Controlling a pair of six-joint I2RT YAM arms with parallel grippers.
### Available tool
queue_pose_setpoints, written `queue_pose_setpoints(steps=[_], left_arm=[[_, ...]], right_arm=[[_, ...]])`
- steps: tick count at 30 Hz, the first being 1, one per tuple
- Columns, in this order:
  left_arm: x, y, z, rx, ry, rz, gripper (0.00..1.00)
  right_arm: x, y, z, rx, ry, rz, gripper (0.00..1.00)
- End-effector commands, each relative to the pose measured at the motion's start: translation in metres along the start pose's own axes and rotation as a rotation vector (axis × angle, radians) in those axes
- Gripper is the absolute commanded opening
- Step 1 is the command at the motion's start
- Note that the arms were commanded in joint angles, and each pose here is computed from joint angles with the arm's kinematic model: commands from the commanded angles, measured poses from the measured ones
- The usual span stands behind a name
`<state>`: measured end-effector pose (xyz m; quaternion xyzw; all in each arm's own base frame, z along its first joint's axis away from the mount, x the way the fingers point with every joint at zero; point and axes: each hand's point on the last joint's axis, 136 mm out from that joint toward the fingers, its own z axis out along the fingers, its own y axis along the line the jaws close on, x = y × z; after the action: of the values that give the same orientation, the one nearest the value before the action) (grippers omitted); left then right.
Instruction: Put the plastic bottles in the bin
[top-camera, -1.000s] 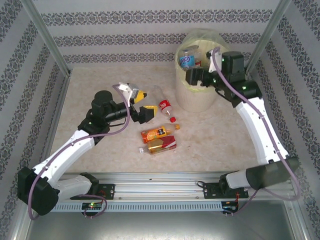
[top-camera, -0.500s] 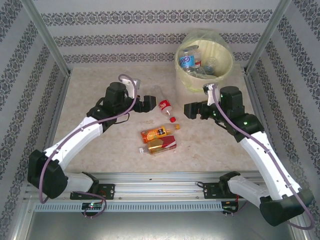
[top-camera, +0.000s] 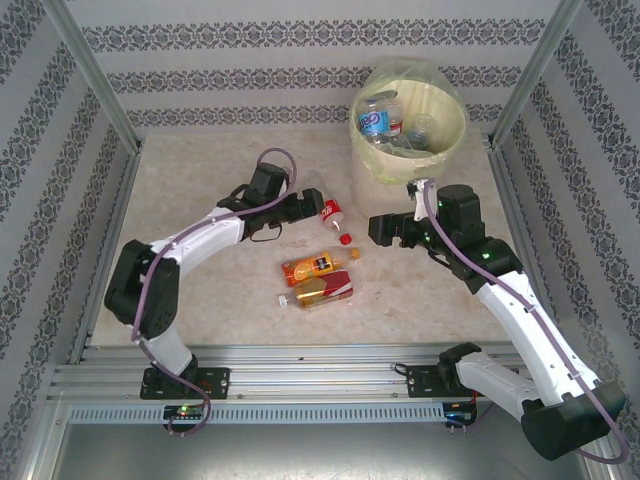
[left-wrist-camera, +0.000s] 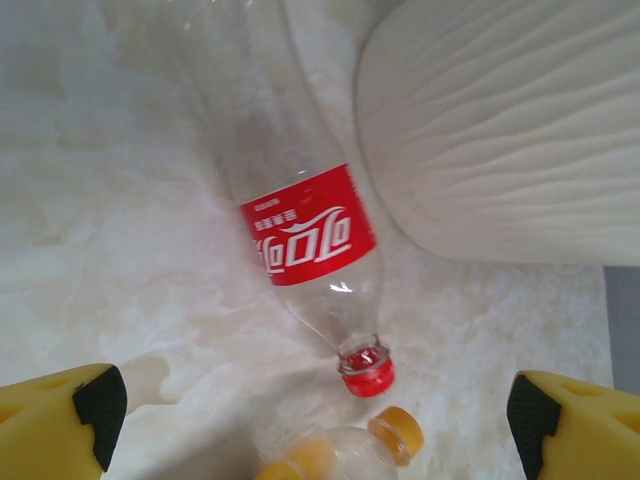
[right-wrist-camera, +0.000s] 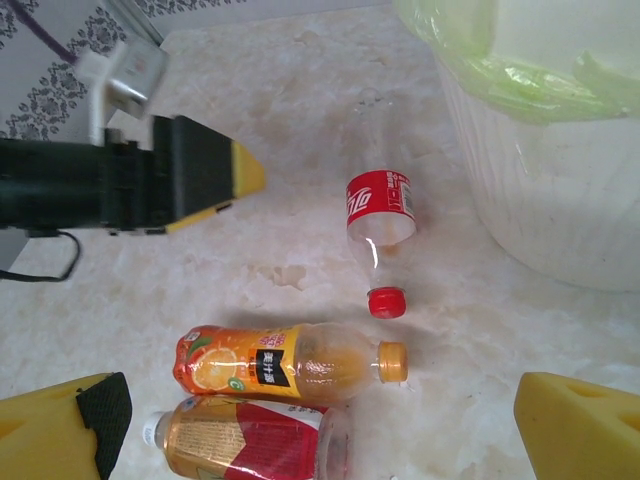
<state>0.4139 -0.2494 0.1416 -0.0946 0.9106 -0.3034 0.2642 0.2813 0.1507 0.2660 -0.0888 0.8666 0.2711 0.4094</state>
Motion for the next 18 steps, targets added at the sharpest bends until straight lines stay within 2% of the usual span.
queue_pose_setpoints(steps=[1,8,18], left_arm=[[-0.011,-0.009,0.015,0.03,-0.01,-0.101,0.99],[-0.006,-0.01,0.053,0.075,0.035,-0.135,0.99],[-0.001,-0.008,0.09,0.107,0.068,-0.18,1.0]], right_arm=[[-0.004,0.002,-0.002,-0.003,-0.034,0.003,0.98],[-0.003,0.0,-0.003,0.008,-0.033,0.003,0.98],[-0.006,-0.005,-0.004,0.035,-0.044,0.007,0.98]])
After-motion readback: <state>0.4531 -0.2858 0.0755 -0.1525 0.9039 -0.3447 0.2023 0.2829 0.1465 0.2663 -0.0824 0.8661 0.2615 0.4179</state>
